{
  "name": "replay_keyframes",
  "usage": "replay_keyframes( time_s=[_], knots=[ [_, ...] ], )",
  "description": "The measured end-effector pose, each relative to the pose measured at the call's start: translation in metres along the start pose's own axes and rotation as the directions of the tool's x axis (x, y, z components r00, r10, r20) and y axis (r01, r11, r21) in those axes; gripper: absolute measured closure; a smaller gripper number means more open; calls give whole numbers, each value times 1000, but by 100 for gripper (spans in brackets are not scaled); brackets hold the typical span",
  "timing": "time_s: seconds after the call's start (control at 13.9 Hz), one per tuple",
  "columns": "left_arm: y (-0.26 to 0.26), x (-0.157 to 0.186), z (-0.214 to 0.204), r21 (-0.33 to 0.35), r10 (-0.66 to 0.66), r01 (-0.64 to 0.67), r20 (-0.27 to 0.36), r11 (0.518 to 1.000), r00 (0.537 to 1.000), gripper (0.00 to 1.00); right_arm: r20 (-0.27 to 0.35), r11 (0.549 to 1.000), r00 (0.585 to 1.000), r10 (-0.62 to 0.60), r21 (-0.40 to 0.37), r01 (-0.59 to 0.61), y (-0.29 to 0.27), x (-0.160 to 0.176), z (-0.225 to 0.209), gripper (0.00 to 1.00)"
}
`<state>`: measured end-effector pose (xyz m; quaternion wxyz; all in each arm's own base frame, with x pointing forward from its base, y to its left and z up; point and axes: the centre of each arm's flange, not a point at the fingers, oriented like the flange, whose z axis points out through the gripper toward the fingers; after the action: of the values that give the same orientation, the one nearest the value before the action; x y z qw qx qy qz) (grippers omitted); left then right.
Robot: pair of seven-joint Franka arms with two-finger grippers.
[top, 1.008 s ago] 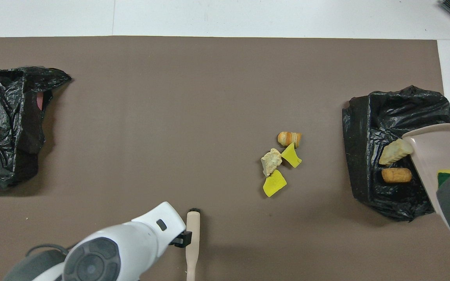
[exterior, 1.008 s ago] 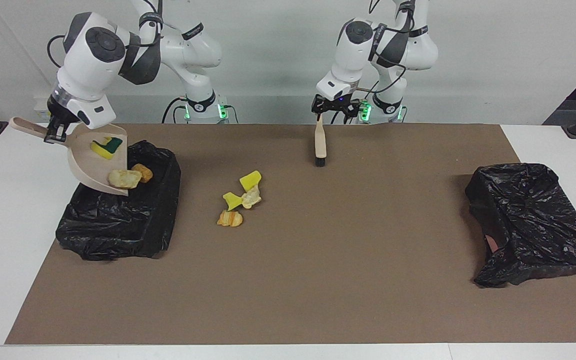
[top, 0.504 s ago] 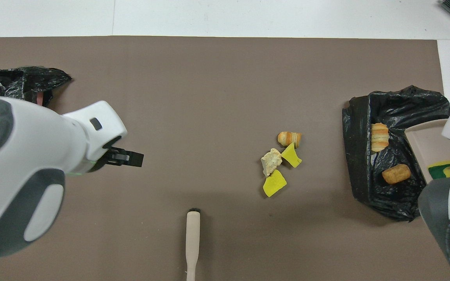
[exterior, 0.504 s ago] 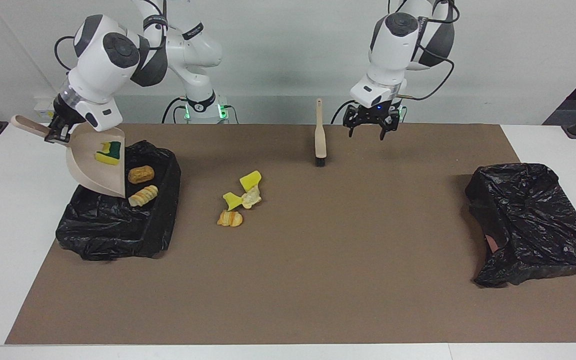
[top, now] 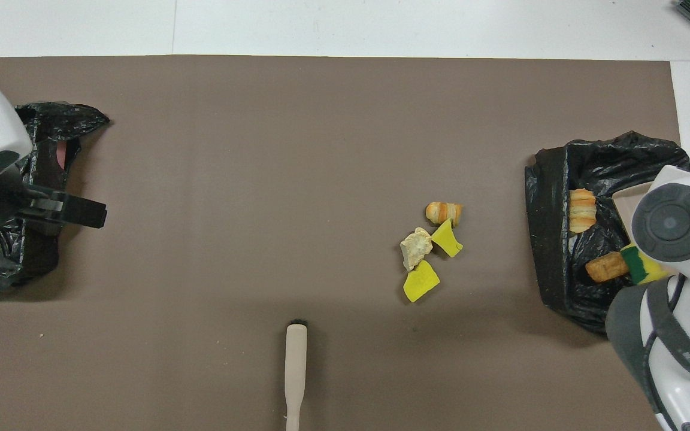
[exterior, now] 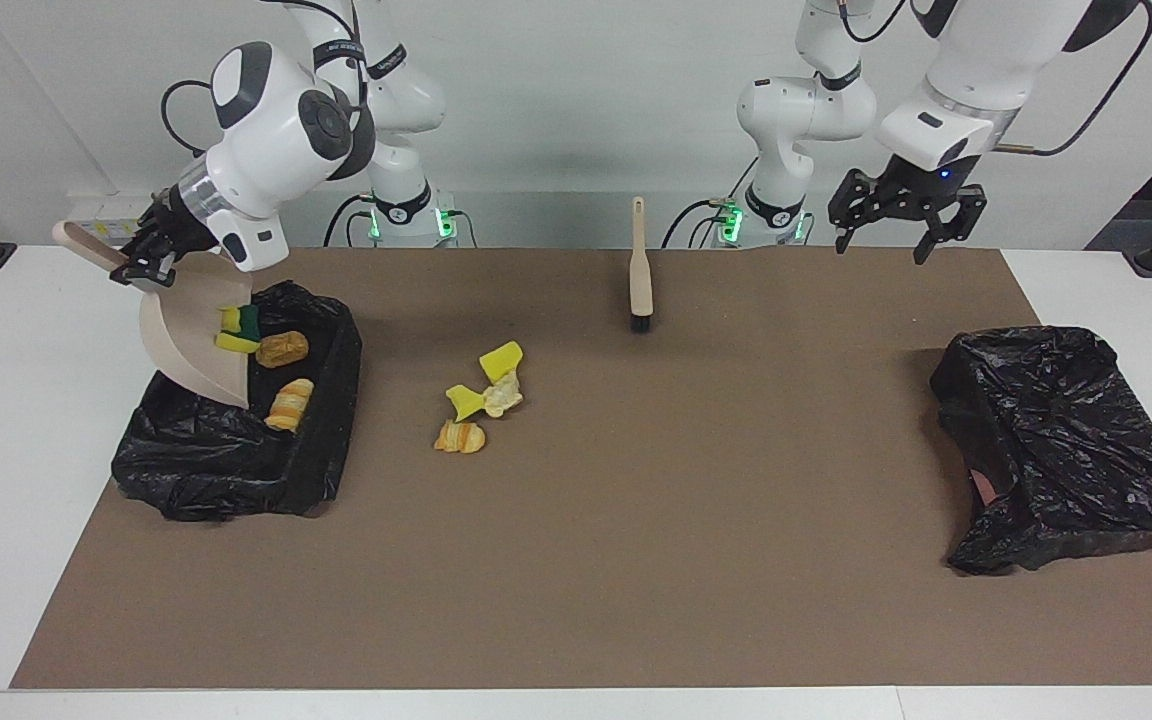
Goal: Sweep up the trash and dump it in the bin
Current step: 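Set the dustpan down beside the remaining trash with the right gripper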
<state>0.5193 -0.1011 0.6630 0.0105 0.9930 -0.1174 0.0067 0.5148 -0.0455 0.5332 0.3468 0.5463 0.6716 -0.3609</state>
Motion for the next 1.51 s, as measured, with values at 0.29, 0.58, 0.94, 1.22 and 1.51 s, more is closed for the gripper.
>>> replay_keyframes(
  time_s=[0.29, 0.58, 0.94, 1.22, 1.51],
  knots=[
    [-23, -6, -13, -3, -9, 9, 12, 1000, 1000, 0, 86, 1000, 996, -29, 10, 28, -3, 6, -30, 69],
    [-31, -7, -16, -3, -13, 14, 13, 1000, 1000, 0, 102, 1000, 995, 5, 15, -7, -13, -23, -69, 69],
    [-34, -8, -18, -3, -18, 18, 10, 1000, 1000, 0, -85, 992, 989, 124, 35, -121, -24, -47, -105, 69],
    [-37, -8, -18, -3, -23, 23, 10, 1000, 1000, 0, -327, 929, 870, 369, 132, -345, -25, -9, -142, 69],
    [-43, -9, -18, -3, -34, 34, 10, 999, 999, 0, -412, 713, 582, 701, 432, -552, -27, 36, -175, 69]
  ],
)
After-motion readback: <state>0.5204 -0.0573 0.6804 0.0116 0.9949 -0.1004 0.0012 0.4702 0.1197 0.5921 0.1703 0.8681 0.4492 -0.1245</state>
